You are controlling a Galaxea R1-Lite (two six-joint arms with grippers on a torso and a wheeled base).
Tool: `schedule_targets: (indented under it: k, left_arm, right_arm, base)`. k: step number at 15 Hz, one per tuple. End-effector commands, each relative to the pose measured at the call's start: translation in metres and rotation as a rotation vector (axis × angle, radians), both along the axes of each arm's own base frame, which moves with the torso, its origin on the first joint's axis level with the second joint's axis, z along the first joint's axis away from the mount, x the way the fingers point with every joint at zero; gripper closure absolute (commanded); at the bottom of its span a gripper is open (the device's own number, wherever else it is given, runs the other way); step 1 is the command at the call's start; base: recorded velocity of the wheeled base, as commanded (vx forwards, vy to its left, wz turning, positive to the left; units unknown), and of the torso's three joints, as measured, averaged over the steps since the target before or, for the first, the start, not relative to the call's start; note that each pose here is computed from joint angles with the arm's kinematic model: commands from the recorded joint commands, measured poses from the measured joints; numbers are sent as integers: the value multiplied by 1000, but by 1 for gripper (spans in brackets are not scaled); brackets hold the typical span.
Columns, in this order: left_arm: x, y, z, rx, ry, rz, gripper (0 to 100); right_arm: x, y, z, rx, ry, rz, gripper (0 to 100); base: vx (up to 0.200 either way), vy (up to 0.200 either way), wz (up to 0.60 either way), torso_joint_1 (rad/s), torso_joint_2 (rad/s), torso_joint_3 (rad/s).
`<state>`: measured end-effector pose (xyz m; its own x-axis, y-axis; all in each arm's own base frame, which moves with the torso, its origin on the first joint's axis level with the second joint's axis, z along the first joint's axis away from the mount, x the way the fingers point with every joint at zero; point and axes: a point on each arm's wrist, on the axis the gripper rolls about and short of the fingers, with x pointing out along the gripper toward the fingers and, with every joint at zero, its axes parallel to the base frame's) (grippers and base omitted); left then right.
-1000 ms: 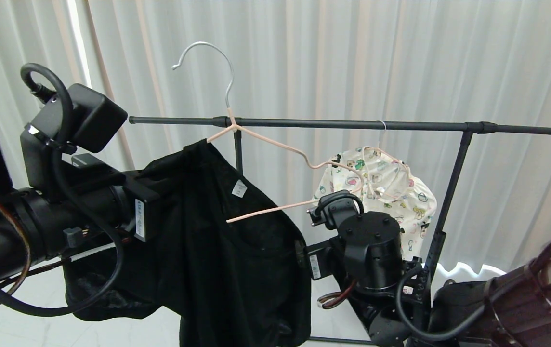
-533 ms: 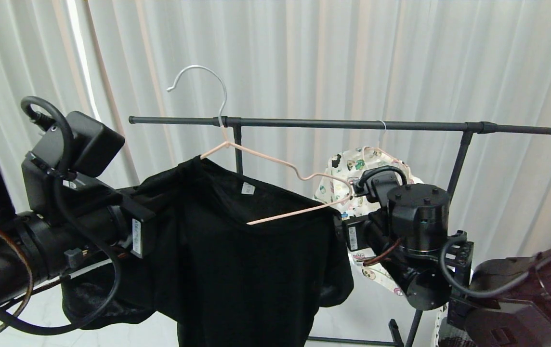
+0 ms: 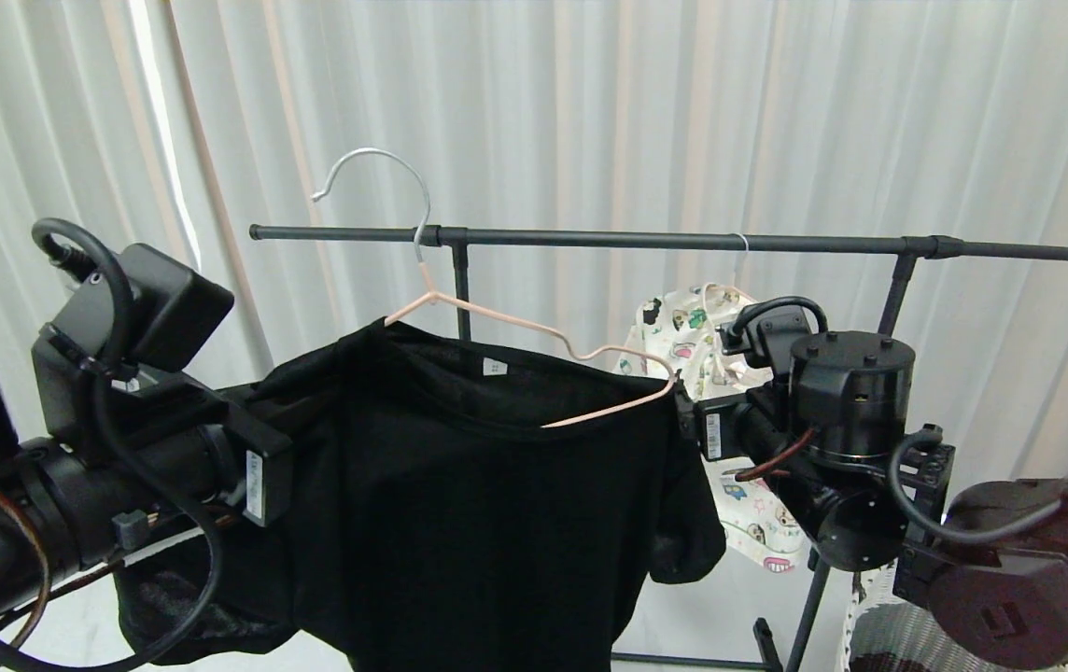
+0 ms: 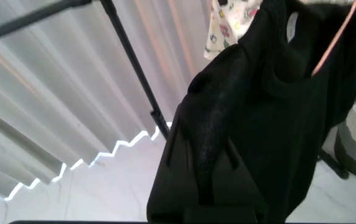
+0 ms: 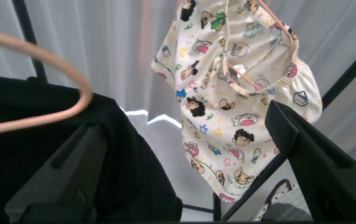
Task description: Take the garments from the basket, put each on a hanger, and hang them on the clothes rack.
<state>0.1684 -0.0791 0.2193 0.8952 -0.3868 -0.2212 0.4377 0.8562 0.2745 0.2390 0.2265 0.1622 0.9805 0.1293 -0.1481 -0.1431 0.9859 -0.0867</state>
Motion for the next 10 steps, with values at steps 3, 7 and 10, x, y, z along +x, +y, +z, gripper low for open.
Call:
schedule_targets:
  k: [3, 7, 10]
  left_arm:
    - [-10, 5, -9, 13, 13, 1, 100]
    - [-8, 9, -10, 14, 20, 26, 100]
    - [-6, 10, -8, 7, 15, 37, 100]
  right_arm:
    - [2, -4, 2, -3, -6, -10, 0]
    - [1, -4, 4, -2, -9, -2, 0]
    - [1, -6, 2, -10, -3, -4, 0]
  base:
    - [0, 0, 0, 0, 0, 0]
    - [0, 0, 0, 0, 0, 0]
    - [0, 0, 0, 0, 0, 0]
